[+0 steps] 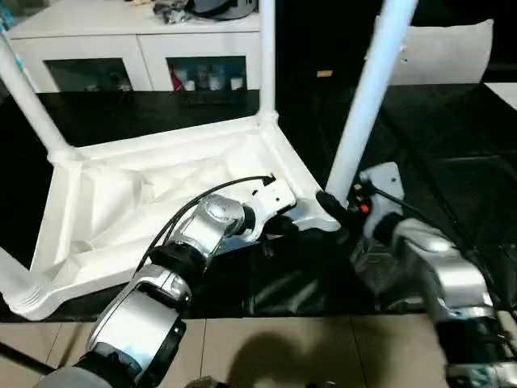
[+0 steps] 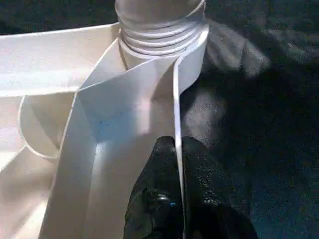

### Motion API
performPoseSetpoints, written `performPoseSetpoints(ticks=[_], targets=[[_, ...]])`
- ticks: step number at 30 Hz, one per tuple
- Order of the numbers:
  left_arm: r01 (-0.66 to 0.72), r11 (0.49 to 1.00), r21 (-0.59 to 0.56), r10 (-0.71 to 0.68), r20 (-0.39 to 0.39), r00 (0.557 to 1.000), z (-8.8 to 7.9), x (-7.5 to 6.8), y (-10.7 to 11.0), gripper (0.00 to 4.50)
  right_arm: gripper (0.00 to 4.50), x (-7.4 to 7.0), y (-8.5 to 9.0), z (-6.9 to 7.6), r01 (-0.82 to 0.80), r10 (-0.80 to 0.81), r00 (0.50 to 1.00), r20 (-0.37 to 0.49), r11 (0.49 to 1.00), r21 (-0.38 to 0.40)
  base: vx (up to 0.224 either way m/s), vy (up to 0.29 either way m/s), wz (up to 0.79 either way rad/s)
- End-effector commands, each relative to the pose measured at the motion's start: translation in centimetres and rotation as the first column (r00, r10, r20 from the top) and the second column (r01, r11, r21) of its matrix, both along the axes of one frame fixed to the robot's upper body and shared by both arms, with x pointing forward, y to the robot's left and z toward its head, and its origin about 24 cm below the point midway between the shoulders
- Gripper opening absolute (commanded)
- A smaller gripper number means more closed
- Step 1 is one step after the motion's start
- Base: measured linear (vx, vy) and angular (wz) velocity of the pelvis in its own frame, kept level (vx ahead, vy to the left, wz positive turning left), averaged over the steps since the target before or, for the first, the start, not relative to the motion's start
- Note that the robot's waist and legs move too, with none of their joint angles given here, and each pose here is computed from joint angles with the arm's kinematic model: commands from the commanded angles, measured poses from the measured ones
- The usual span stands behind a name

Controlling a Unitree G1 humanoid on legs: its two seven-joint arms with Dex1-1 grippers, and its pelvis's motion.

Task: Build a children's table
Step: Rotate leg to tighten

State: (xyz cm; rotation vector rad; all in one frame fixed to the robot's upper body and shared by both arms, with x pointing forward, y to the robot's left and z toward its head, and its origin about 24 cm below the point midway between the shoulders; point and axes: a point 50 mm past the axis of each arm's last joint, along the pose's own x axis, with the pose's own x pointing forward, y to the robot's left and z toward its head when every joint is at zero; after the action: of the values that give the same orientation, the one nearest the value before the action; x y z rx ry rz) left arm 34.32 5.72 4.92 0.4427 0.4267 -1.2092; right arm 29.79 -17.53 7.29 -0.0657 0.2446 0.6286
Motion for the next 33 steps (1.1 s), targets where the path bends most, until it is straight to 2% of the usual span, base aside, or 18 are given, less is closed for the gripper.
performPoseSetpoints(ticks=[1, 3, 5, 7, 9, 12, 13, 16, 18, 20, 23, 25, 28, 33], targets=[[0.042, 0.999, -0.021, -0.041, 0.063, 0.997, 0.7, 0.1, 0.4, 0.0, 3.83, -0.8, 0.8, 0.1, -0.141, 0.141, 0.99, 0.014, 0.99, 0.019, 0.0, 0.0, 0.0], [0.101, 0.995, -0.012, -0.1, 0.059, 0.993, 0.6, -0.3, 0.9, 0.0, 3.83, -1.1, 0.0, 0.5, -0.19, 0.191, 0.981, 0.03, 0.982, -0.021, 0.0, 0.0, 0.0], [0.231, 0.973, -0.013, -0.23, 0.055, 0.972, 0.5, -1.2, 1.4, 0.0, 3.83, -1.8, -0.9, 0.8, -0.289, 0.29, 0.957, 0.012, 0.955, -0.064, 0.0, 0.0, 0.0], [0.275, 0.961, -0.013, -0.274, 0.051, 0.96, 0.5, -1.5, 1.6, 0.0, 3.83, -2.1, -1.2, 0.9, -0.345, 0.346, 0.938, 0.003, 0.934, -0.093, 0.0, 0.0, 0.0], [0.295, 0.955, -0.016, -0.294, 0.05, 0.954, 0.5, -1.6, 1.8, 0.0, 3.83, -2.4, -1.4, 0.9, -0.378, 0.378, 0.926, -0.01, 0.922, -0.087, 0.0, 0.0, 0.0], [0.365, 0.931, -0.023, -0.365, 0.03, 0.931, 0.6, -2.1, 2.2, 0.0, 3.83, -3.0, -1.7, 1.1, -0.48, 0.479, 0.877, -0.034, 0.875, -0.066, 0.0, 0.0, 0.0], [0.409, 0.912, -0.031, -0.409, 0.013, 0.912, 0.8, -2.3, 2.4, 0.0, 3.5, -3.0, -1.8, 1.2, -0.506, 0.504, 0.862, -0.044, 0.86, -0.06, 0.0, 0.0, 0.0], [0.449, 0.893, -0.038, -0.45, -0.004, 0.893, 0.9, -2.6, 2.5, 0.0, 3.44, -3.0, -1.9, 1.2, -0.537, 0.534, 0.843, -0.065, 0.843, -0.038, 0.0, 0.0, 0.0], [0.47, 0.882, -0.038, -0.47, -0.009, 0.883, 1.0, -2.7, 2.6, 0.0, 3.07, -3.1, -1.9, 1.2, -0.556, 0.554, 0.829, -0.079, 0.831, -0.016, 0.0, 0.0, 0.0], [0.501, 0.865, -0.033, -0.502, -0.021, 0.865, 1.1, -2.9, 2.6, 0.0, 3.0, -3.4, -1.8, 1.1, -0.597, 0.596, 0.796, -0.111, 0.802, 0.028, 0.0, 0.0, 0.0], [0.519, 0.854, -0.03, -0.52, -0.03, 0.853, 1.1, -3.0, 2.7, 0.0, 2.65, -3.4, -1.8, 1.0, -0.615, 0.614, 0.78, -0.123, 0.788, 0.038, 0.0, 0.0, 0.0], [0.543, 0.84, -0.027, -0.543, -0.044, 0.838, 1.1, -3.2, 2.9, 0.0, 2.58, -3.4, -1.8, 1.1, -0.639, 0.64, 0.756, -0.137, 0.767, 0.054, 0.0, 0.0, 0.0], [0.555, 0.832, -0.024, -0.555, -0.052, 0.83, 1.1, -3.3, 3.0, 0.0, 2.21, -3.5, -1.8, 1.1, -0.658, 0.66, 0.735, -0.155, 0.75, 0.07, 0.0, 0.0, 0.0], [0.552, 0.834, -0.022, -0.552, -0.053, 0.832, 1.1, -3.2, 3.0, 0.0, 1.96, -3.5, -1.7, 1.0, -0.662, 0.664, 0.73, -0.16, 0.746, 0.076, 0.0, 0.0, 0.0]])
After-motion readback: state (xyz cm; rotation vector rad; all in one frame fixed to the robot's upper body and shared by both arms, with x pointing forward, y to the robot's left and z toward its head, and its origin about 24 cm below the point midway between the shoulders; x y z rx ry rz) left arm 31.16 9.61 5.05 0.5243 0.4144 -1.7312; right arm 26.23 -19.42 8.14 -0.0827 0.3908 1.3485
